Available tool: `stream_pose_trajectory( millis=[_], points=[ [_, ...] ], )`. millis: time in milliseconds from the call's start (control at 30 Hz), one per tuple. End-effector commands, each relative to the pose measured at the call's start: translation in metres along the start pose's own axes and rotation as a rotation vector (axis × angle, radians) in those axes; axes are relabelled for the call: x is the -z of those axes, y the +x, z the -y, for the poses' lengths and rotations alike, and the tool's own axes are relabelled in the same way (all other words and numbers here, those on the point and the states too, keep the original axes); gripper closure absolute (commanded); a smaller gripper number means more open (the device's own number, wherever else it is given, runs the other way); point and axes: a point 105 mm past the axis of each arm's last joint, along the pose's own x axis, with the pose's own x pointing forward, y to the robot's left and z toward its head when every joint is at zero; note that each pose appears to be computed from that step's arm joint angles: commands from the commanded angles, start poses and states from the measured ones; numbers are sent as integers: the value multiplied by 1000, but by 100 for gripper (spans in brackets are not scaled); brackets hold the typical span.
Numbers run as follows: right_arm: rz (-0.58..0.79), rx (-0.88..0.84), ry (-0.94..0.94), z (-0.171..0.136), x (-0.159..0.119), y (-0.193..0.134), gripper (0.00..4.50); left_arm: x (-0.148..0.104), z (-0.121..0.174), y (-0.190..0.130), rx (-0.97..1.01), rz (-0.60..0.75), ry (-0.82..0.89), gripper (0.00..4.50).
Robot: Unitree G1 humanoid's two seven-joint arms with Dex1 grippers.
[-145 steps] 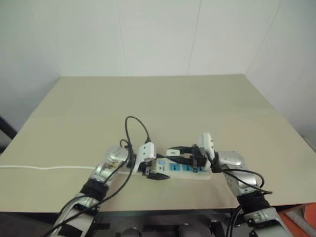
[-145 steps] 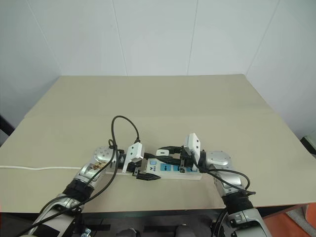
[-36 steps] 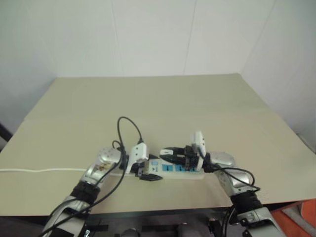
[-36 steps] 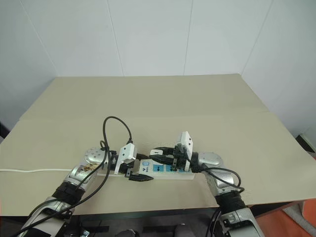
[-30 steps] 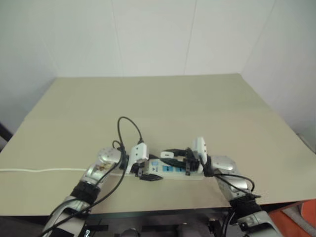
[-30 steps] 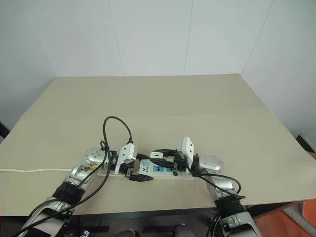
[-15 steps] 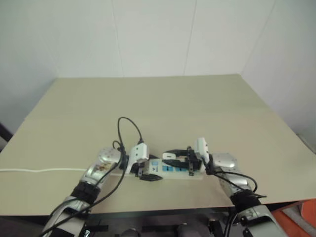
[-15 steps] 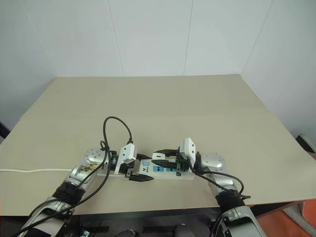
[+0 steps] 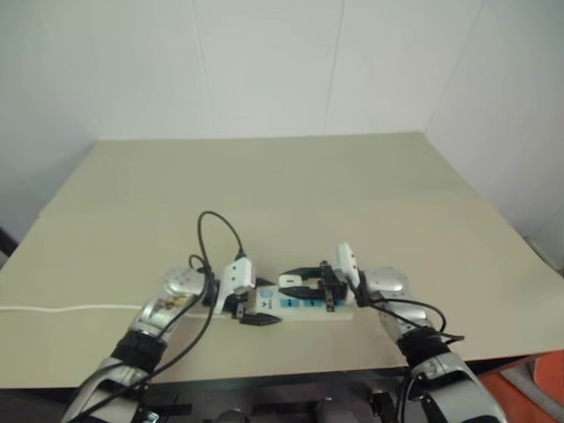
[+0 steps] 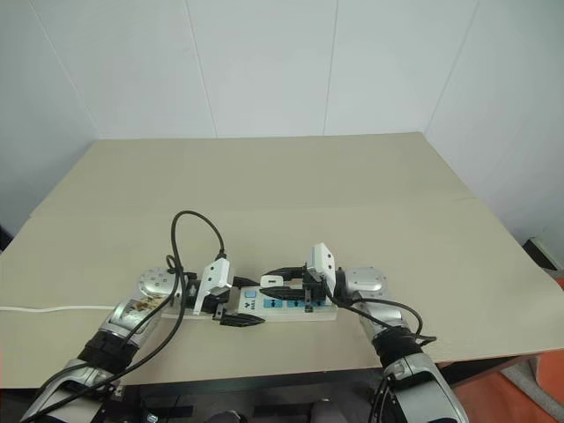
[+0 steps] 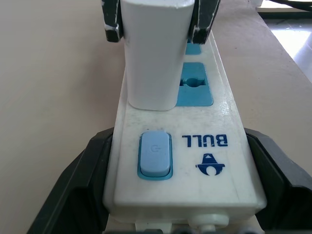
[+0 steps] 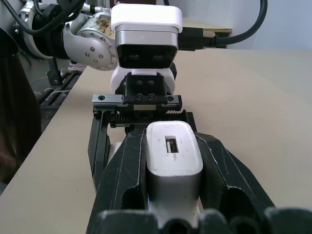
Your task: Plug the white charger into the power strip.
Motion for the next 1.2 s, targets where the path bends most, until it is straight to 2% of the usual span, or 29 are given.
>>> stream_pose_trajectory(
  millis=[33,333,667,867,933,1000,1100,1200],
  points=[
    [-154,-61,93,-20,40,2,332,-3,2,-2,13,-16,31,120],
    [-173,-56,106,-21,42,0,332,-4,1,1,10,-10,30,120],
    [-168,-39,106,-16,36,-2,8,-4,0,5,0,5,22,120],
    [-169,-11,78,-3,19,-20,3,-4,-1,9,1,16,3,120],
    [-173,13,45,2,9,-33,0,-5,-2,11,6,32,-21,46],
    [-178,38,23,5,-1,-47,0,-9,-3,12,16,60,-38,1],
    [-188,64,1,6,-15,-66,0,-19,-5,11,39,107,-32,1],
    [-206,101,-20,1,-27,-89,0,-35,-4,-4,53,151,12,1]
  ],
)
